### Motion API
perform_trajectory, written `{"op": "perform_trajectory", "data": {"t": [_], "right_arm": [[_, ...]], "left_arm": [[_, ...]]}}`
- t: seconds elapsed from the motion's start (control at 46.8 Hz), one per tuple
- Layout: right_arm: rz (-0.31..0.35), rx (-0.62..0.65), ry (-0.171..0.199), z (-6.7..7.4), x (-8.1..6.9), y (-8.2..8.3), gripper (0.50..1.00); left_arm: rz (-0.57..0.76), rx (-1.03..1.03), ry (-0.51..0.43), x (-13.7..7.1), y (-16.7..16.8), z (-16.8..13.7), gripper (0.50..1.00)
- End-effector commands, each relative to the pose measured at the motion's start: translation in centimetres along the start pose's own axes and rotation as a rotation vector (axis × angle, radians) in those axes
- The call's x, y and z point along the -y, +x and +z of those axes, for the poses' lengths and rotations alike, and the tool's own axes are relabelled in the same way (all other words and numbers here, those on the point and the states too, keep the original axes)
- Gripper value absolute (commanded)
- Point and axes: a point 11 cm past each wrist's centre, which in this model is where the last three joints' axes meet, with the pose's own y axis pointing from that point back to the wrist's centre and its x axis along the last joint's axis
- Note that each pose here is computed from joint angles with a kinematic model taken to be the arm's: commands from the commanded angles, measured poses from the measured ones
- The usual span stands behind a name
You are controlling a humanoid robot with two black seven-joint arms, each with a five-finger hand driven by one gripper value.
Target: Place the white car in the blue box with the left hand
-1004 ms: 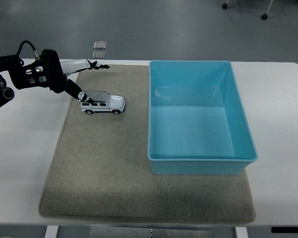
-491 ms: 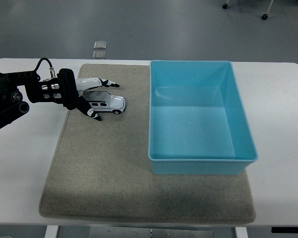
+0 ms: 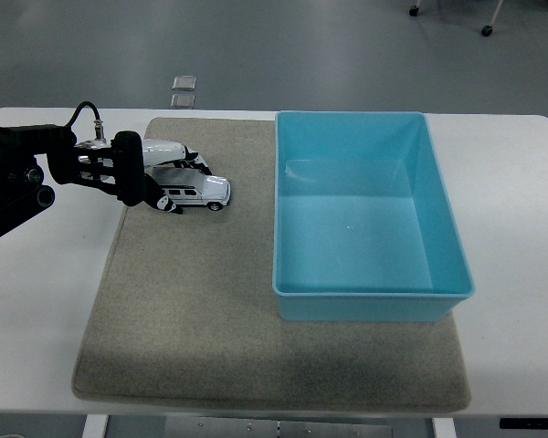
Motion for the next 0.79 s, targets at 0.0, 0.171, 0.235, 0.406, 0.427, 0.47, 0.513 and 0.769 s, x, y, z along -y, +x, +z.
{"op": "perform_trajectory", "data": {"t": [0.0, 0.171, 0.235, 0.406, 0.427, 0.47, 0.513, 0.769], "right_arm": [[0.0, -0.001, 0.0, 0.0, 0.0, 0.0, 0.936], [0.0, -0.001, -0.001, 0.0, 0.0, 0.0, 0.936], [0.0, 0.001, -0.001, 0.0, 0.0, 0.0, 0.936], [0.0, -0.001, -0.001, 0.0, 0.0, 0.0, 0.936], [0.0, -0.001, 0.0, 0.0, 0.0, 0.0, 0.936], [0.0, 0.001, -0.001, 0.0, 0.0, 0.0, 0.936], [0.0, -0.001, -0.001, 0.0, 0.0, 0.0, 0.936], [0.0, -0.001, 0.0, 0.0, 0.0, 0.0, 0.936]], "left_arm": [[-0.002, 0.009, -0.002, 0.0, 0.2, 0.1, 0.529], [-0.022, 0.101, 0.025, -0.1, 0.1, -0.3, 0.5], [-0.033, 0.121, 0.034, -0.3, 0.0, -0.5, 0.5], [-0.021, 0.12, 0.037, -0.4, 0.5, -0.6, 0.5], [-0.017, 0.122, 0.034, -0.4, 0.6, -0.4, 0.5], [0.0, 0.122, 0.03, -0.5, 1.5, -0.2, 0.5], [0.023, 0.13, 0.028, -0.7, 2.9, 0.0, 0.5], [0.133, 0.13, -0.033, -3.0, 12.6, 3.8, 0.5]]}}
